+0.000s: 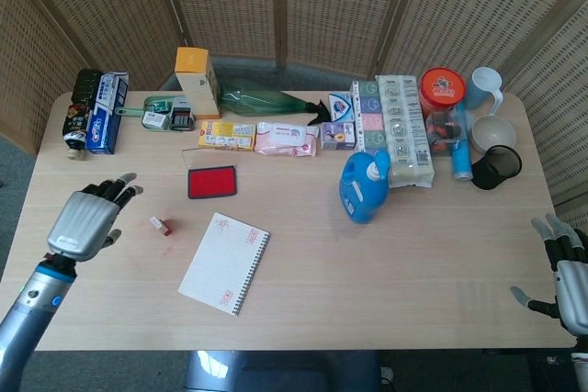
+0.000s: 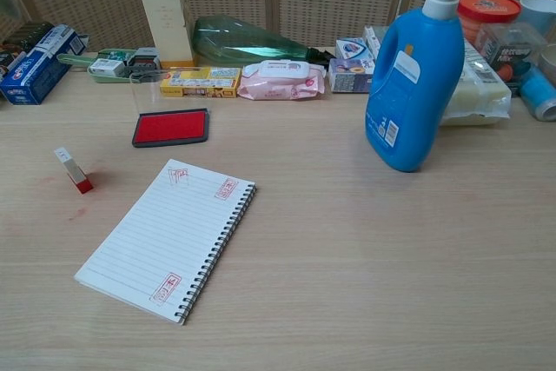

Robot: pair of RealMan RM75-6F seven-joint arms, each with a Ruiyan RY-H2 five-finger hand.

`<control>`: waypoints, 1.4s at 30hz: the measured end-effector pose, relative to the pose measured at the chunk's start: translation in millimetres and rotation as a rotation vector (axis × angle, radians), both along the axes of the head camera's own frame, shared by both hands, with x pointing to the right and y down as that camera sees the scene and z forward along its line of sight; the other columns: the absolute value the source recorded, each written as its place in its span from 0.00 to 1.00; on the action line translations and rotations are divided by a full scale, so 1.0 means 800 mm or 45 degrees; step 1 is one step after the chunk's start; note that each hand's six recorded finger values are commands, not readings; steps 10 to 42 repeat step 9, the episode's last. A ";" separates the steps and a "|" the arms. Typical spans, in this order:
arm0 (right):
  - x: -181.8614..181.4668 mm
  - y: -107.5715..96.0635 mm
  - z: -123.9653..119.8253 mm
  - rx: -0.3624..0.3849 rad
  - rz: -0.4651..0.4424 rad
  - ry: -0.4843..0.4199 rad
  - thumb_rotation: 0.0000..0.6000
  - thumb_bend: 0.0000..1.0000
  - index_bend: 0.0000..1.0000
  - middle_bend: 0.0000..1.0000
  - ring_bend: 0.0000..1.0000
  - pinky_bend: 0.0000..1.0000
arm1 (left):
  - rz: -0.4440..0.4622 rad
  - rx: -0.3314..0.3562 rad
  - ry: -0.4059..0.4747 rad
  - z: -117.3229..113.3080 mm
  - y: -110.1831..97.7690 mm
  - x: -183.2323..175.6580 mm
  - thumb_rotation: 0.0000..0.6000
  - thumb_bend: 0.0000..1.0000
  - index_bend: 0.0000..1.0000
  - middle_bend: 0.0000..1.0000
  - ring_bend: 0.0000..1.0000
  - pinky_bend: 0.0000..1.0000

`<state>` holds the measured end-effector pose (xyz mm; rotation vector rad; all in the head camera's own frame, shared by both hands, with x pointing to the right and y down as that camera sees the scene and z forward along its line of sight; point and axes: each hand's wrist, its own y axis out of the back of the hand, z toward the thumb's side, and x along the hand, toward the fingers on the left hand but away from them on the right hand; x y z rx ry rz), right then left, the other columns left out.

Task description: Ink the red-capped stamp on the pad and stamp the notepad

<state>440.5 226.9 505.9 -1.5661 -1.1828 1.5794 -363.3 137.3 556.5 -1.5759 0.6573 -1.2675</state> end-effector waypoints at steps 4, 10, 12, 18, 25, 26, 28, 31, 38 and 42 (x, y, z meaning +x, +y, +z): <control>0.001 0.000 -0.003 0.007 0.004 -0.004 1.00 0.07 0.06 0.02 0.00 0.00 | -0.089 0.022 0.013 -0.021 0.028 -0.028 1.00 0.04 0.05 0.00 0.08 0.22; 0.004 0.000 -0.007 0.021 0.011 -0.013 1.00 0.07 0.06 0.02 0.00 0.00 | -0.230 -0.011 -0.001 -0.027 0.067 -0.063 1.00 0.04 0.02 0.00 0.07 0.20; 0.004 0.000 -0.007 0.021 0.011 -0.013 1.00 0.07 0.06 0.02 0.00 0.00 | -0.230 -0.011 -0.001 -0.027 0.067 -0.063 1.00 0.04 0.02 0.00 0.07 0.20; 0.004 0.000 -0.007 0.021 0.011 -0.013 1.00 0.07 0.06 0.02 0.00 0.00 | -0.230 -0.011 -0.001 -0.027 0.067 -0.063 1.00 0.04 0.02 0.00 0.07 0.20; 0.004 0.000 -0.007 0.021 0.011 -0.013 1.00 0.07 0.06 0.02 0.00 0.00 | -0.230 -0.011 -0.001 -0.027 0.067 -0.063 1.00 0.04 0.02 0.00 0.07 0.20; 0.004 0.000 -0.007 0.021 0.011 -0.013 1.00 0.07 0.06 0.02 0.00 0.00 | -0.230 -0.011 -0.001 -0.027 0.067 -0.063 1.00 0.04 0.02 0.00 0.07 0.20; 0.004 0.000 -0.007 0.021 0.011 -0.013 1.00 0.07 0.06 0.02 0.00 0.00 | -0.230 -0.011 -0.001 -0.027 0.067 -0.063 1.00 0.04 0.02 0.00 0.07 0.20; 0.004 0.000 -0.007 0.021 0.011 -0.013 1.00 0.07 0.06 0.02 0.00 0.00 | -0.230 -0.011 -0.001 -0.027 0.067 -0.063 1.00 0.04 0.02 0.00 0.07 0.20; 0.004 0.000 -0.007 0.021 0.011 -0.013 1.00 0.07 0.06 0.02 0.00 0.00 | -0.230 -0.011 -0.001 -0.027 0.067 -0.063 1.00 0.04 0.02 0.00 0.07 0.20; 0.004 0.000 -0.007 0.021 0.011 -0.013 1.00 0.07 0.06 0.02 0.00 0.00 | -0.230 -0.011 -0.001 -0.027 0.067 -0.063 1.00 0.04 0.02 0.00 0.07 0.20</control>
